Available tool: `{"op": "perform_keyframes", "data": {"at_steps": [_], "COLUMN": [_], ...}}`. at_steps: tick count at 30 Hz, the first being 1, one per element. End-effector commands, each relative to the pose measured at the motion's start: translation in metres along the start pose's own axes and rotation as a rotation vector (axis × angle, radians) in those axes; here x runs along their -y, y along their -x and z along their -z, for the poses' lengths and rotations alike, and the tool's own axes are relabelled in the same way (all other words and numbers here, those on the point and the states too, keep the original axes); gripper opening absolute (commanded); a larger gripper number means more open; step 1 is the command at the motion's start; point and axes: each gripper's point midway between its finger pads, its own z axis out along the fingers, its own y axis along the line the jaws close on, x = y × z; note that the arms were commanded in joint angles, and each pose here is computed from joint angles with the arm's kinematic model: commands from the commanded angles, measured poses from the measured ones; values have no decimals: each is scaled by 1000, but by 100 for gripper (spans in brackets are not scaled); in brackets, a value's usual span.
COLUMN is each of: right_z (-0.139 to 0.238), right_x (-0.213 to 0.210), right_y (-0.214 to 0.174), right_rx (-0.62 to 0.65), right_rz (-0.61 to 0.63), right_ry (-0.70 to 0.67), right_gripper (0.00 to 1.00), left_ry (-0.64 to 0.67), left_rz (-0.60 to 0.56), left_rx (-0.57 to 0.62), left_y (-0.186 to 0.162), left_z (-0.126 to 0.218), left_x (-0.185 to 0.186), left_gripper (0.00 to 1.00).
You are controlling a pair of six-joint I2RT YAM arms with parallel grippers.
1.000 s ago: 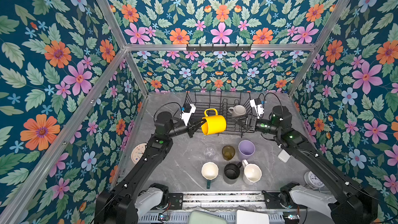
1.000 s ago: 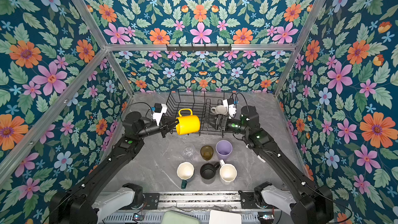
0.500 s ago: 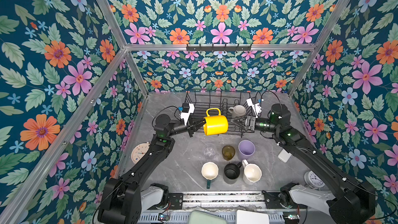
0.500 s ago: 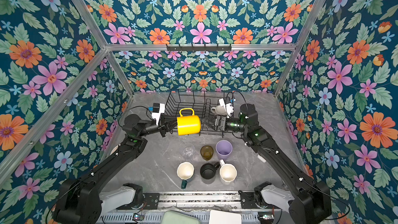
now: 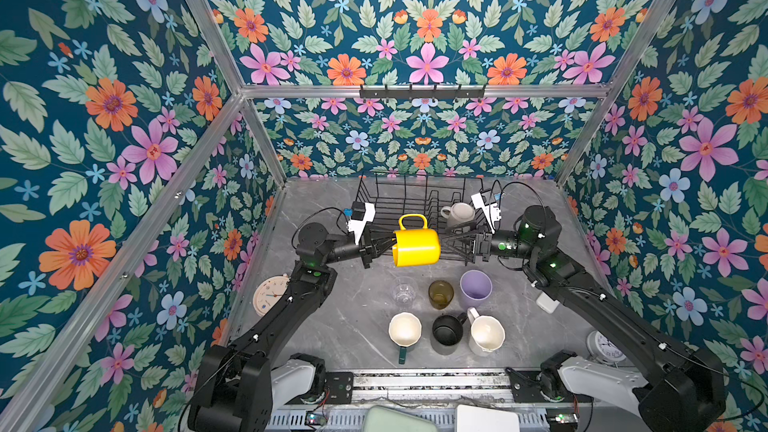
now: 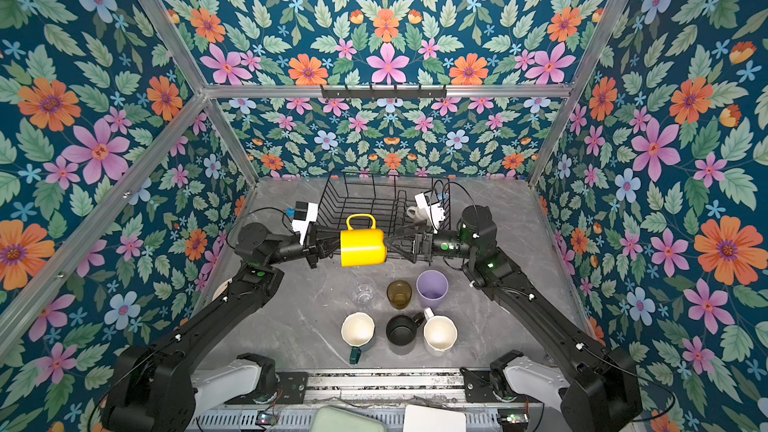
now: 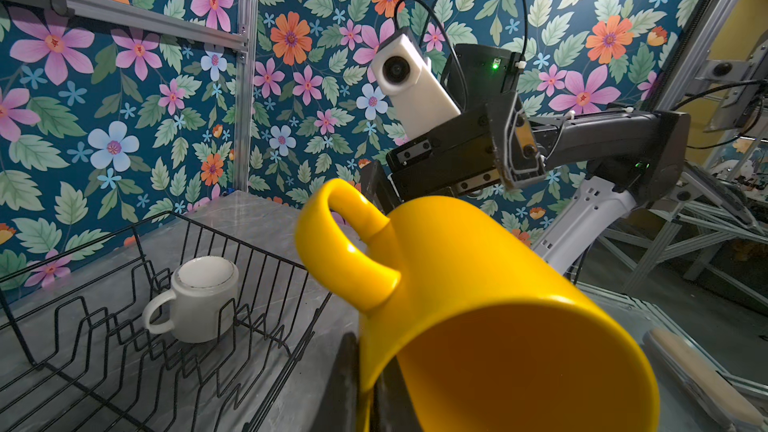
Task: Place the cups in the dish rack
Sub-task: 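Grasp the yellow mug body with the right gripper beside the left gripper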
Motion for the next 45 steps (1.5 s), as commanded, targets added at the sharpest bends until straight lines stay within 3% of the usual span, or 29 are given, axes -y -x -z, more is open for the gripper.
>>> {"op": "perform_keyframes", "data": {"at_steps": [1, 31, 38, 45], "right_z": [-2, -65, -66, -66], "right_x": [-15, -15, -12, -10], "right_y": [8, -30, -32, -34], "right_rx": [22, -141, -143, -149], "right_rz": [85, 30, 19, 15], "right_ry": [59, 128, 118, 107], "right_gripper": [99, 96, 87, 61], "left_ry": [-22, -37, -41, -53], "left_rz": [-39, -29, -26, -21], "left_rx": [25, 28, 25, 19], "left_y": [9, 10, 9, 7], "left_z": [0, 0, 1, 0], "left_x": [6, 9, 10, 12], "left_gripper": [0, 0, 0, 0]}}
